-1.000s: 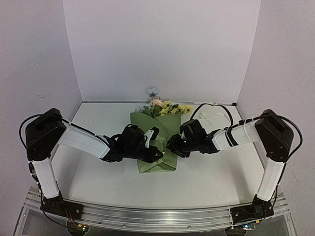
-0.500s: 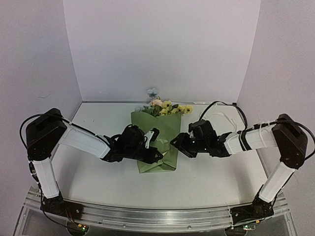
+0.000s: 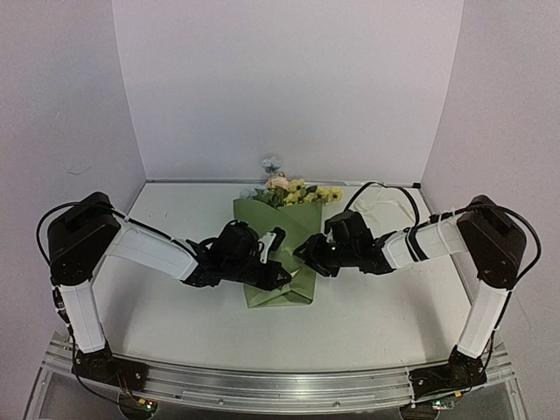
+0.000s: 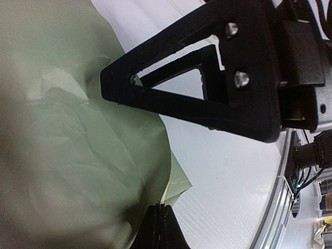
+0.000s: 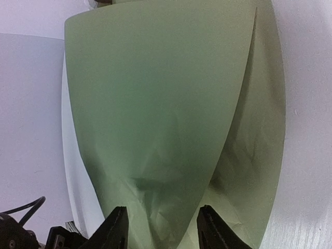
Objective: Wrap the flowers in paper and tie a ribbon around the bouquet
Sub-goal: Fold the 2/3-folded wrapping paper at the center of the board.
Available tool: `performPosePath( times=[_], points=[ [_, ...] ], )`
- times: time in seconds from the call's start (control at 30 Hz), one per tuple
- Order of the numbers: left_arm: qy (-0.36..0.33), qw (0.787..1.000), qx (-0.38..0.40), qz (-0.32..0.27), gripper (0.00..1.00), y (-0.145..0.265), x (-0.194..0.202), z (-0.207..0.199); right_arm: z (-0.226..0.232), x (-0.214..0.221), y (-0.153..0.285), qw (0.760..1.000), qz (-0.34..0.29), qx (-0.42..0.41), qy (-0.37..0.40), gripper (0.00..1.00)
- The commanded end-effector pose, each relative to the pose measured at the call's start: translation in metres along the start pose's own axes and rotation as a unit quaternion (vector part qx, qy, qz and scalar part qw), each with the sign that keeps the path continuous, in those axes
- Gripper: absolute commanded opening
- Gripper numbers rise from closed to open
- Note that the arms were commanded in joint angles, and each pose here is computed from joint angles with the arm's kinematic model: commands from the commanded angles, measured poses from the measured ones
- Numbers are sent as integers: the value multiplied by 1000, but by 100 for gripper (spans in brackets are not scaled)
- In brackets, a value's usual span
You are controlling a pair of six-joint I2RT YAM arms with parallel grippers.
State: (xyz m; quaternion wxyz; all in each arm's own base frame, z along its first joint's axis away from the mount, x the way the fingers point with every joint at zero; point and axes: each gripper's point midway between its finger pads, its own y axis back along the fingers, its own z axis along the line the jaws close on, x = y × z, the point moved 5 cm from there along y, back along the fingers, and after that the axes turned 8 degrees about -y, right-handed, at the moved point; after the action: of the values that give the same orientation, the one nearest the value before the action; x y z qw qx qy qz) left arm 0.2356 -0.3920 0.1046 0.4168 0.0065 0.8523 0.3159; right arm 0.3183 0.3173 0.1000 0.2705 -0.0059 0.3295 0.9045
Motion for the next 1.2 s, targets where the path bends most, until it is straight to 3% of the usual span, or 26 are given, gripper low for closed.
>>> performPosePath(
  times=[0.0, 0.2, 0.3, 0.5, 0.6, 0.7, 0.93, 1.17],
  points=[
    [-16, 1000, 12, -18, 0, -1, -18, -7, 17, -10, -3, 999, -4, -35, -12, 43],
    [-15, 1000, 16, -15, 1, -1, -17, -7, 15, -12, -7, 999, -3, -33, -11, 17],
    [-13, 1000, 18, -15, 10, 1, -16, -8, 15, -12, -9, 999, -1, -32, -6, 3],
    [4, 999, 35, -37, 39, 26, -20, -17, 8, -13, -3, 999, -18, -19, 23, 0],
    [29, 997, 45, -49, 45, 44, -16, -15, 4, -13, 0, 999, -24, -9, 47, 0],
    [51, 996, 43, -51, 43, 55, -10, -8, 6, -11, 0, 997, -22, -7, 72, 0],
    [89, 995, 45, 3, 22, 37, 16, 13, 12, -6, -1, 993, -29, 14, 115, 0],
    [113, 991, 29, 59, 15, 13, 40, 29, 8, -2, 2, 990, -42, 42, 131, 0]
  ],
)
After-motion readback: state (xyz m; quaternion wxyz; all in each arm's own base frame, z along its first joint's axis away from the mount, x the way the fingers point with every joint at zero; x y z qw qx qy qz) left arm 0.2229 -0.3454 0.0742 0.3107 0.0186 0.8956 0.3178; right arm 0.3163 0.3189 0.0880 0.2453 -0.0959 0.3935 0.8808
